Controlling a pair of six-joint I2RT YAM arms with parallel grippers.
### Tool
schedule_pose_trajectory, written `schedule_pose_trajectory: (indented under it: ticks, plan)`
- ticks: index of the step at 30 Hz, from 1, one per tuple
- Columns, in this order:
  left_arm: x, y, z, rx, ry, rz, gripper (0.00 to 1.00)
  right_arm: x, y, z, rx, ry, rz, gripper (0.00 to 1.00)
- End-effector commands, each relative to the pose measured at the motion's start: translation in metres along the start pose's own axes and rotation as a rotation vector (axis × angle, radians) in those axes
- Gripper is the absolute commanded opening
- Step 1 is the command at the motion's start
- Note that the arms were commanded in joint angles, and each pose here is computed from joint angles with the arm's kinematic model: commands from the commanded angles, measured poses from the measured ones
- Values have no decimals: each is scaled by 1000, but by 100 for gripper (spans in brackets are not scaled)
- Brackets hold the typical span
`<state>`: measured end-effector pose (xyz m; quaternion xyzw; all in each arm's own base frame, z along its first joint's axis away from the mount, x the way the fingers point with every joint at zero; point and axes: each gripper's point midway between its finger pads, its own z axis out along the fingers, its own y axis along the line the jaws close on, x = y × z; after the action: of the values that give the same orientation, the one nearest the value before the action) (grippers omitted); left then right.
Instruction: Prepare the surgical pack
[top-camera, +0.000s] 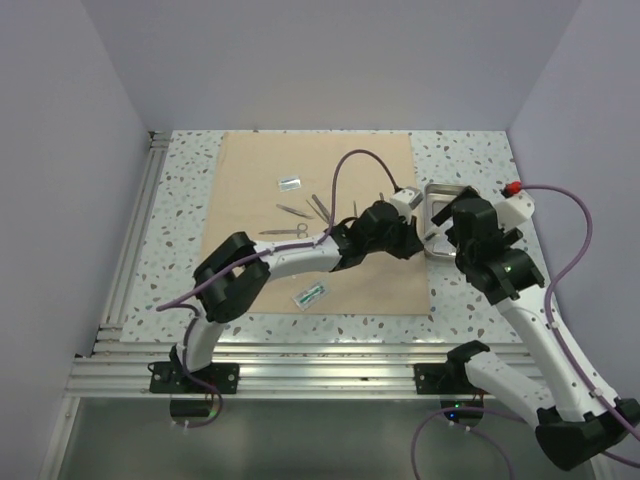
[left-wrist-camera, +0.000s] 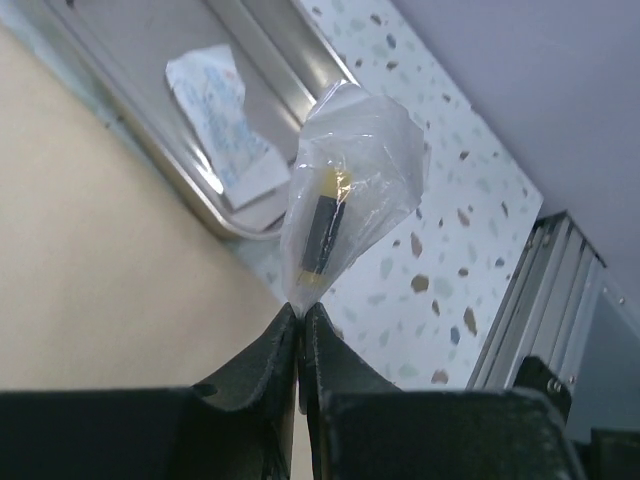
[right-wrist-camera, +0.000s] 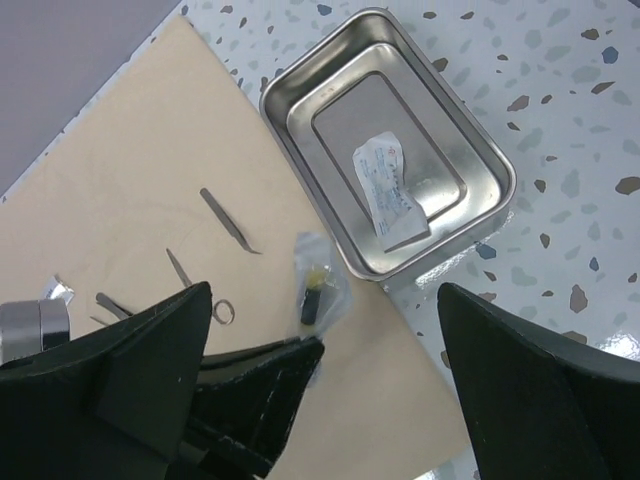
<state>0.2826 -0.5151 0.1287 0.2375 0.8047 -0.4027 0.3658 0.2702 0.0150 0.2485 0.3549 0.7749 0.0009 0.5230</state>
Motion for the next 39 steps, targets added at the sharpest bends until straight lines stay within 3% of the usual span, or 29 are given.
schedule_pose_trajectory:
  ticks: [1,5,15,17,18,21,25,27,32,37,39]
  plan:
    - [-44,-17,26,52,-120,-115,11,-25,16,-3,-35,-52,55,99]
    - [-46,-13,58,89,-136,-222,11,-32,23,-3,-47,-61,71,99]
    - [-76,-6,90,148,-278,-402,16,-55,30,-14,-72,-107,101,98]
    - [-77,-6,94,158,-282,-402,27,-56,28,-14,-69,-112,95,98]
    - [-86,-15,93,185,-288,-388,44,-57,26,-15,-62,-119,89,98]
    - [-83,-11,97,154,-260,-353,61,-59,23,-15,-56,-128,88,99]
    - [-104,-14,68,128,-301,-298,76,-60,24,-15,-57,-129,84,99]
    - [-101,-2,57,69,-295,-278,78,-59,25,-15,-60,-122,79,98]
    - [-125,17,-17,-19,-335,-205,81,-47,32,-13,-109,-81,42,98]
    - [-98,55,-93,-157,-245,-42,85,-27,47,-10,-214,-19,-71,98]
    - [-57,83,-115,-286,-134,-1,88,-11,51,-5,-234,36,-124,99]
